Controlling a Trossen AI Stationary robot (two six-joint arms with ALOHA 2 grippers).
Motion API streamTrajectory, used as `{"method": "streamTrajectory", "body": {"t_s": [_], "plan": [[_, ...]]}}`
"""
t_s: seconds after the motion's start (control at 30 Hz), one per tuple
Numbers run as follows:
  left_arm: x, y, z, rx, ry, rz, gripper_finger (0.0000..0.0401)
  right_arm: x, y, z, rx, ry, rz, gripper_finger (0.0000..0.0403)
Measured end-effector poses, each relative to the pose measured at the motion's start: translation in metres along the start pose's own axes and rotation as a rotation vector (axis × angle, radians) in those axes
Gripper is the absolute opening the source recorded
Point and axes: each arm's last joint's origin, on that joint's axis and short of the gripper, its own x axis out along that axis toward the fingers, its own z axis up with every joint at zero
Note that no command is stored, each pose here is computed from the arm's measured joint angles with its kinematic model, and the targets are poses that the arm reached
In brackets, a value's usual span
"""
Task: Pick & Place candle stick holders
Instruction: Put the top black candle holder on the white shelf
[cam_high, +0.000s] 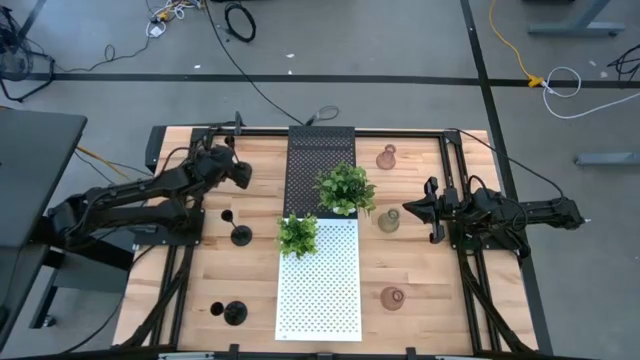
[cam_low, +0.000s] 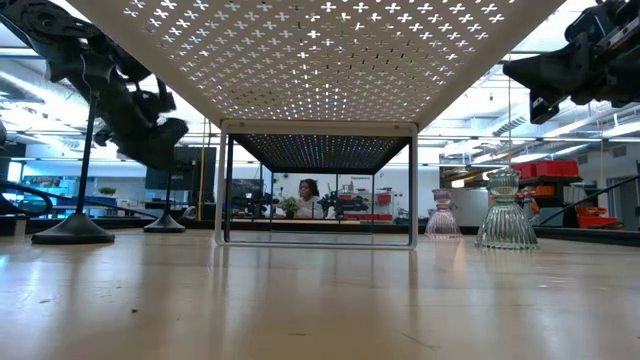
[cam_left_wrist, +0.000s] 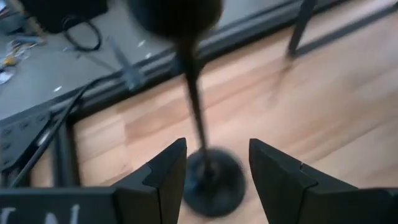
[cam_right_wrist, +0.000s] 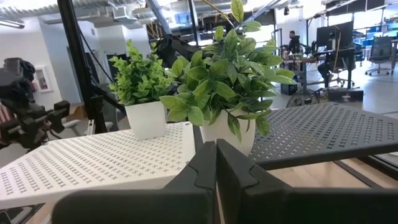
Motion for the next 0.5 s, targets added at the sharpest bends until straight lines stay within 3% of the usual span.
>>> {"method": "streamTrajectory", "body": {"t_s": [0.37,0.5], "plan": [[0.000,0.005,0.011,-0.049,-0.098,0.047,0.0175,0.000,0.000,-0.002,-0.003,0.021,-0.002,0.0009],[0.001,0.006,0.014,-0.071,-0.112,0.015,0.0144,0.000,0.000,-0.004,-0.005,0.041,-0.004,0.0009]]}}
